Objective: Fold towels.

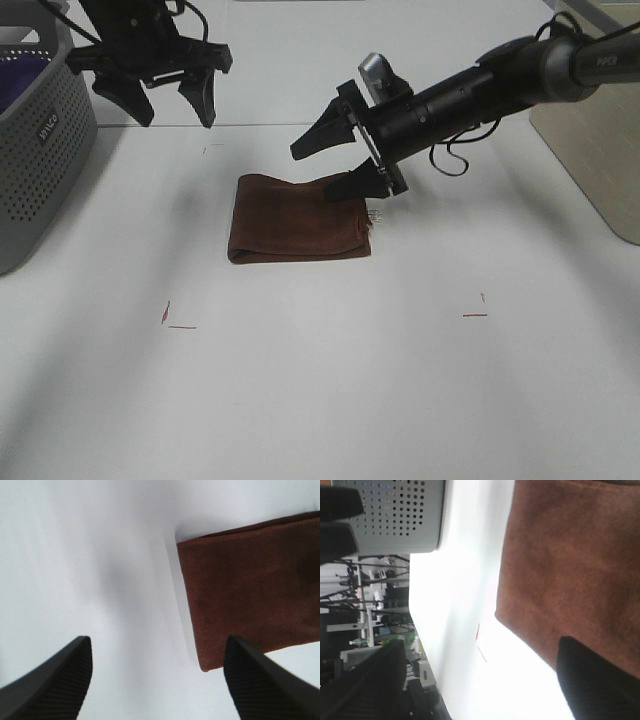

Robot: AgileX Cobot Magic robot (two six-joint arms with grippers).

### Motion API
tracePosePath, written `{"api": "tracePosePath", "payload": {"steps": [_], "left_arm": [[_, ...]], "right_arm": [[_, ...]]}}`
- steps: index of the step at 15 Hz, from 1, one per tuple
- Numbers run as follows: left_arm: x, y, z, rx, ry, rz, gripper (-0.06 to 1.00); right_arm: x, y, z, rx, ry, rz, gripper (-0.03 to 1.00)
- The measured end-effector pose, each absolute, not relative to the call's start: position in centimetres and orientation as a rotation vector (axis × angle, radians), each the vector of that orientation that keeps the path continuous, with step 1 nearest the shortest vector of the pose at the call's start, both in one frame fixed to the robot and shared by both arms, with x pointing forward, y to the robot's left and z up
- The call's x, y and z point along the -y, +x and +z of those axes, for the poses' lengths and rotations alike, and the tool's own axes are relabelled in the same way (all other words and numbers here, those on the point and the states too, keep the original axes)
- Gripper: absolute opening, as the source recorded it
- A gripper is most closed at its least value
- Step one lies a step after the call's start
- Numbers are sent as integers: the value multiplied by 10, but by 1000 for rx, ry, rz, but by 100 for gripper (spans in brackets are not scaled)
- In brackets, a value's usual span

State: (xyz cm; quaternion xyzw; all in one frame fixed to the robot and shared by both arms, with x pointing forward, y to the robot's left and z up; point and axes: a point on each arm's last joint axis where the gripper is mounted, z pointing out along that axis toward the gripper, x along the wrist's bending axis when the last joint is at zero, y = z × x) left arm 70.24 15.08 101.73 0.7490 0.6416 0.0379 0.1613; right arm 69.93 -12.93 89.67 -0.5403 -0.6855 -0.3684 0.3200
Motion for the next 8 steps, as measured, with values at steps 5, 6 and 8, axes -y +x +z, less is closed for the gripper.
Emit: {"api": "tracePosePath", "payload": {"steps": [5, 6, 8], "left_arm": [[-152, 679, 1064, -1794, 2086, 151, 70], [-153, 667, 1071, -1786, 2101, 153, 70], [-157, 635, 1078, -1789, 2152, 140, 70]], "right_arm": [[156, 683, 978, 2118, -1629, -742, 78], [163, 679, 995, 2190, -1693, -698, 78], [177, 663, 1036, 2295, -1796, -680, 78]]}}
